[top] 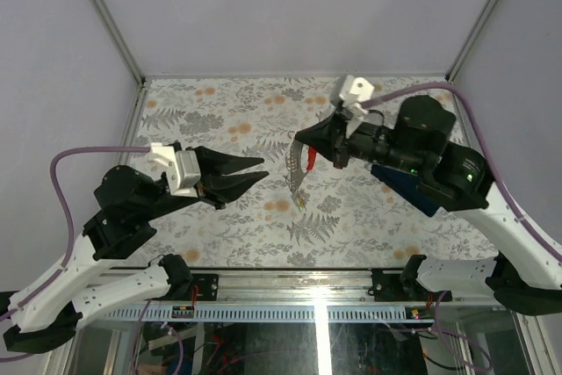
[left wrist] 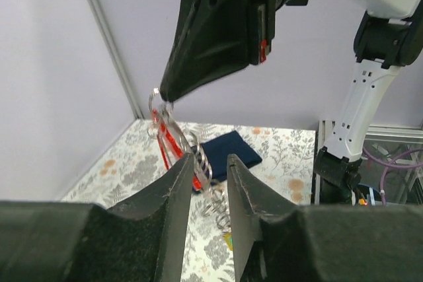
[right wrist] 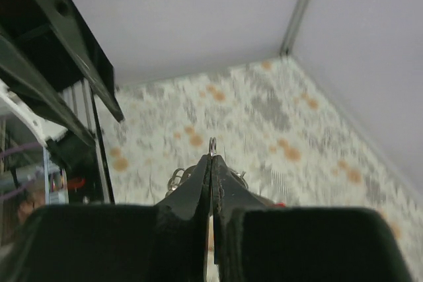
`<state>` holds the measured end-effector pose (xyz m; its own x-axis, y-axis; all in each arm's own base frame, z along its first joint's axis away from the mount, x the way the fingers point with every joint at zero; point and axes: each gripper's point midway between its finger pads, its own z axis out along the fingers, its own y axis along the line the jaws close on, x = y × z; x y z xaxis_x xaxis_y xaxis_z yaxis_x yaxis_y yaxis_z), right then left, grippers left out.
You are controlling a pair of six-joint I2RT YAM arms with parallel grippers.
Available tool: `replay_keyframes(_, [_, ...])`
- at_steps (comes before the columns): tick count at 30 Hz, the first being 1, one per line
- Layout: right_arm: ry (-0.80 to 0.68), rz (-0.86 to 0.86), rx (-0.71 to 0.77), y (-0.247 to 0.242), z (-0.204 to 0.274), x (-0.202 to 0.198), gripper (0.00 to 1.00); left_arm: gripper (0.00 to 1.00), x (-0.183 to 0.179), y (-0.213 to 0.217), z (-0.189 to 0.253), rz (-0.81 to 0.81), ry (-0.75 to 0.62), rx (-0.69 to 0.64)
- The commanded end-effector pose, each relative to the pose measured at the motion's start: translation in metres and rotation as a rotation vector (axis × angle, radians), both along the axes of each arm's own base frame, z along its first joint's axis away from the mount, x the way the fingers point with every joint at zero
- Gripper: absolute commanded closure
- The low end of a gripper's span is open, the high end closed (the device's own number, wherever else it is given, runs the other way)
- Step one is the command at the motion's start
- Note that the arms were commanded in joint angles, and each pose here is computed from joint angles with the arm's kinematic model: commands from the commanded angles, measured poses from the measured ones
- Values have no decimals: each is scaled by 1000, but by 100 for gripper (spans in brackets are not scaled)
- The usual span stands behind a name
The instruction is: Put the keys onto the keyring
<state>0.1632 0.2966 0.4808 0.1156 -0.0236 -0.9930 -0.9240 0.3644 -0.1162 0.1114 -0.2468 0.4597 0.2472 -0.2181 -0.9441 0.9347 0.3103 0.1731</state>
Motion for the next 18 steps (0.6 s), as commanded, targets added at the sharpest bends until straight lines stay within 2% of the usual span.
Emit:
replay_keyframes(1, [172, -125, -312, -16, -71, 15, 100, 73, 23, -3, -30, 96, 123, 60])
replay_keyframes(9, [435, -171, -605, -25, -131, 10, 100, 70, 30, -9, -73, 108, 178, 120])
replay_keyframes(14, [589, -145, -785, -35, -167, -7, 100, 70, 16, -18, -94, 14, 178, 178])
replay_keyframes(18, [647, -100, -835, -37, -178, -19, 100, 70, 7, -29, -110, -70, 187, 215])
